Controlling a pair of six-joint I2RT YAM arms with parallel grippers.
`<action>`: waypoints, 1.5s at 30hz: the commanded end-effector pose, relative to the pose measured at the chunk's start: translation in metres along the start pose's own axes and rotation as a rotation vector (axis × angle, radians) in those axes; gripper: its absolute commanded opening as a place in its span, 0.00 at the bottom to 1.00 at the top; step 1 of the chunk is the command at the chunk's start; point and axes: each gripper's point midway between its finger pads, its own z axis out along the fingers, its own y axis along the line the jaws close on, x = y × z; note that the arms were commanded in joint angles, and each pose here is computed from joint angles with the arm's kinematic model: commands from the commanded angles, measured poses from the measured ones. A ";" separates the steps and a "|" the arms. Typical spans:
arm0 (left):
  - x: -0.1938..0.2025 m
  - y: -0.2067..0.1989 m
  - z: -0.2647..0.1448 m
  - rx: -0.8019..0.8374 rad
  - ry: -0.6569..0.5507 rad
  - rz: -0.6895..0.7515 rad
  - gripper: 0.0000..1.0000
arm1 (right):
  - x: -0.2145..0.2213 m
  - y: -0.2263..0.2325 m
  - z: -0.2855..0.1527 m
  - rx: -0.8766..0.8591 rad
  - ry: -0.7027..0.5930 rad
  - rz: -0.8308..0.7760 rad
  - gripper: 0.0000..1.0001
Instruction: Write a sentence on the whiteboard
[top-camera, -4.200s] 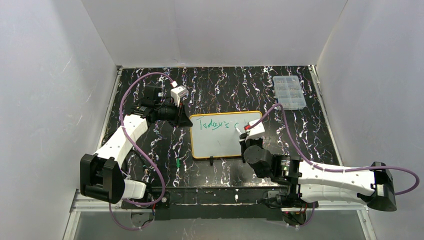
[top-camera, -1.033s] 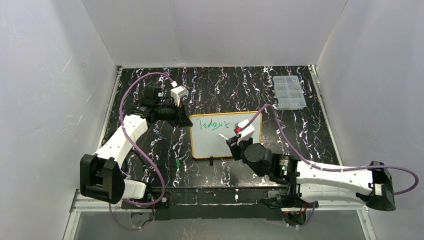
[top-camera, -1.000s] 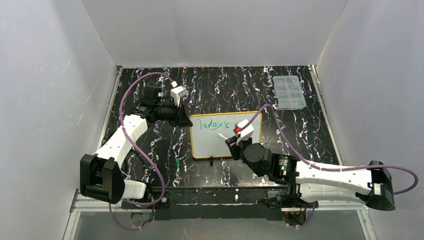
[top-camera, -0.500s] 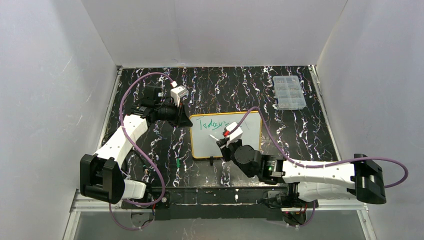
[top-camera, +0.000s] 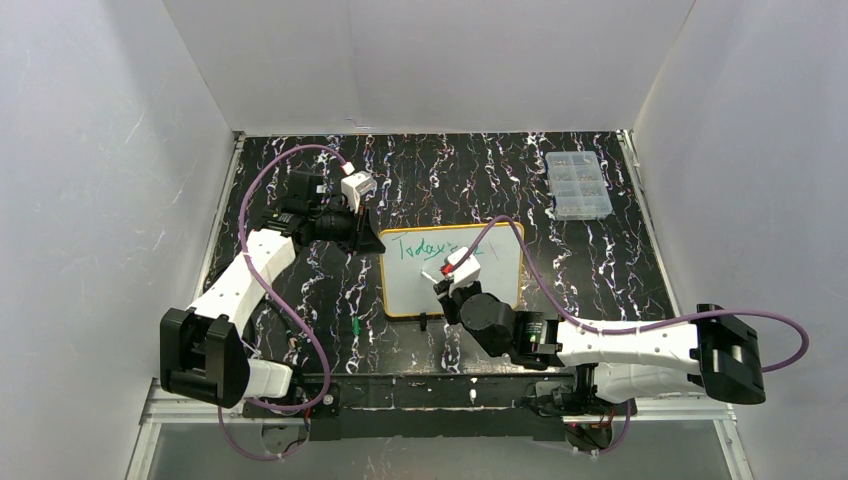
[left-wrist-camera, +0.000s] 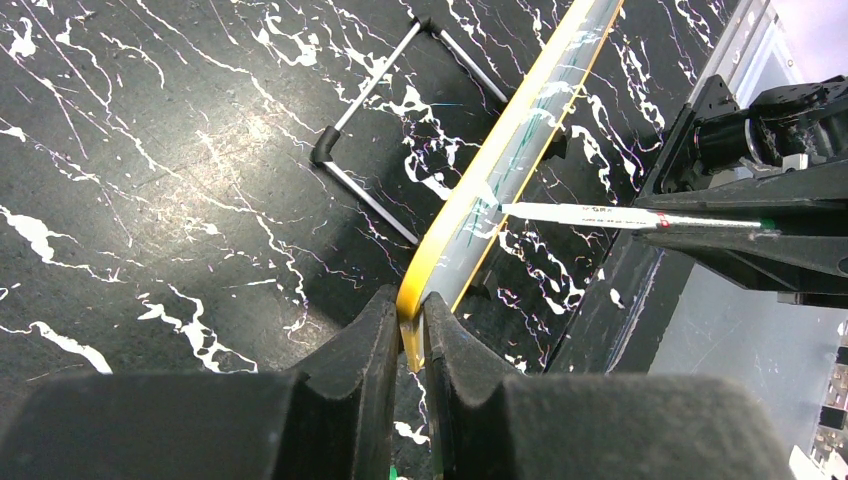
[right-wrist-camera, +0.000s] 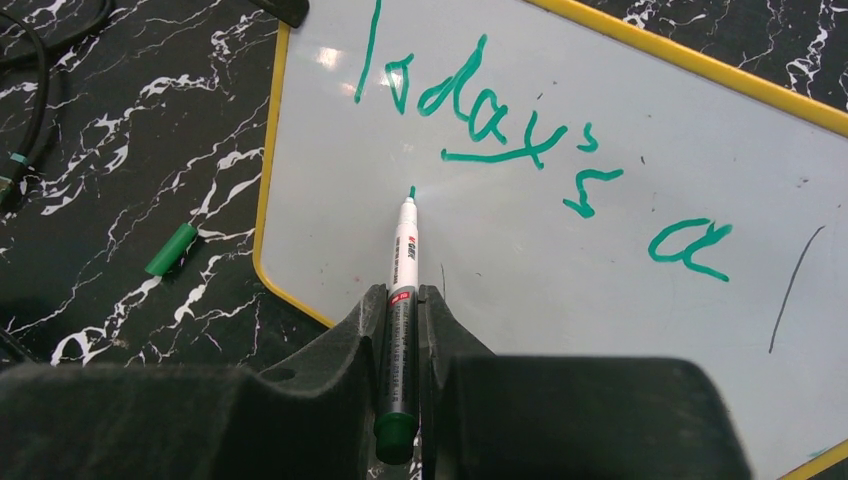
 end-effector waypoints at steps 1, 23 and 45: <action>-0.010 -0.001 -0.009 -0.026 -0.035 0.039 0.00 | -0.008 -0.005 -0.001 0.049 -0.006 0.033 0.01; -0.010 -0.002 -0.010 -0.026 -0.039 0.043 0.00 | 0.027 -0.004 -0.004 0.040 0.103 0.025 0.01; -0.010 -0.003 -0.010 -0.020 -0.039 0.044 0.00 | -0.001 -0.013 -0.003 0.097 -0.002 0.048 0.01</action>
